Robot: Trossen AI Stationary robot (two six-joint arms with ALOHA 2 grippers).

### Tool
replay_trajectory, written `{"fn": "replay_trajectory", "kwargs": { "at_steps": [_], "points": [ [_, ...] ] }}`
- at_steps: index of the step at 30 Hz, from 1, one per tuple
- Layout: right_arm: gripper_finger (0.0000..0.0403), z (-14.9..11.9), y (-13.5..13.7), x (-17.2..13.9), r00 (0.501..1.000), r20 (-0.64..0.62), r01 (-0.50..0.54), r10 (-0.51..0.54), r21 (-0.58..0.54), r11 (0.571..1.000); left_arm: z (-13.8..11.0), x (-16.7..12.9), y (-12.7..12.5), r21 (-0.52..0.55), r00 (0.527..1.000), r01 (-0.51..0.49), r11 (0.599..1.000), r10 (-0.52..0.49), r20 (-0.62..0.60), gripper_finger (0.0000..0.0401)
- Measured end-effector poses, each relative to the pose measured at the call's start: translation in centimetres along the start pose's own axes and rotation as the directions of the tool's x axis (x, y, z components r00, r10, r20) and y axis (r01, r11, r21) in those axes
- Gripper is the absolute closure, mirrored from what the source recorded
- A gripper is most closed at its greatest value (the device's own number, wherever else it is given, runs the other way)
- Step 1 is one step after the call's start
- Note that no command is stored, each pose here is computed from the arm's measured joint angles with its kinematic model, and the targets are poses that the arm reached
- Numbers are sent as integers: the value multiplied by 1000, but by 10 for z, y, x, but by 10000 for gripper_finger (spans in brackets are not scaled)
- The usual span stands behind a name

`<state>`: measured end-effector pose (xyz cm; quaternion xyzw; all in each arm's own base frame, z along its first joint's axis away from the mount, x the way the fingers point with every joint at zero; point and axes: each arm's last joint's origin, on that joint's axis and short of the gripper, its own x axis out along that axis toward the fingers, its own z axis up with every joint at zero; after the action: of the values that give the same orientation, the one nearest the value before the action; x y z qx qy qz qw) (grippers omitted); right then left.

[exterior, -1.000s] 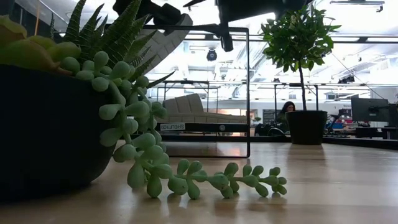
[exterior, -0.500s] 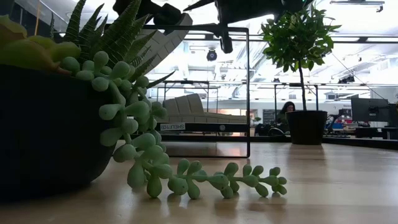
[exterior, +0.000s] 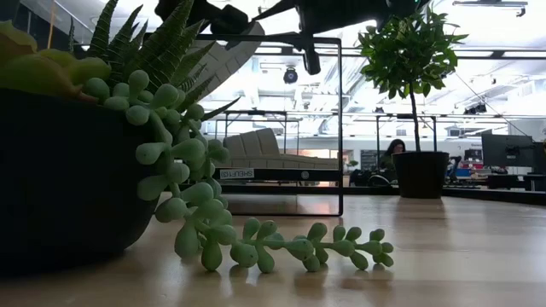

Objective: Pick and place slides into the shelf
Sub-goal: Put the gray slipper slide on the shelf

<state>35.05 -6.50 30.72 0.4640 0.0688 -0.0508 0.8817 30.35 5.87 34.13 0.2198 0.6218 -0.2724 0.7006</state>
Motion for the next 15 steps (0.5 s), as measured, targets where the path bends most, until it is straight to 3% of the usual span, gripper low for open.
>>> {"fn": "replay_trajectory", "kwargs": {
  "at_steps": [15],
  "points": [
    [285, -1, -4, 5, 1000, -3, 1, -1, 5, 1000, 0, 0, 0, 0, 1000, 1, 1000, -1, 0, 398]
  ]
}}
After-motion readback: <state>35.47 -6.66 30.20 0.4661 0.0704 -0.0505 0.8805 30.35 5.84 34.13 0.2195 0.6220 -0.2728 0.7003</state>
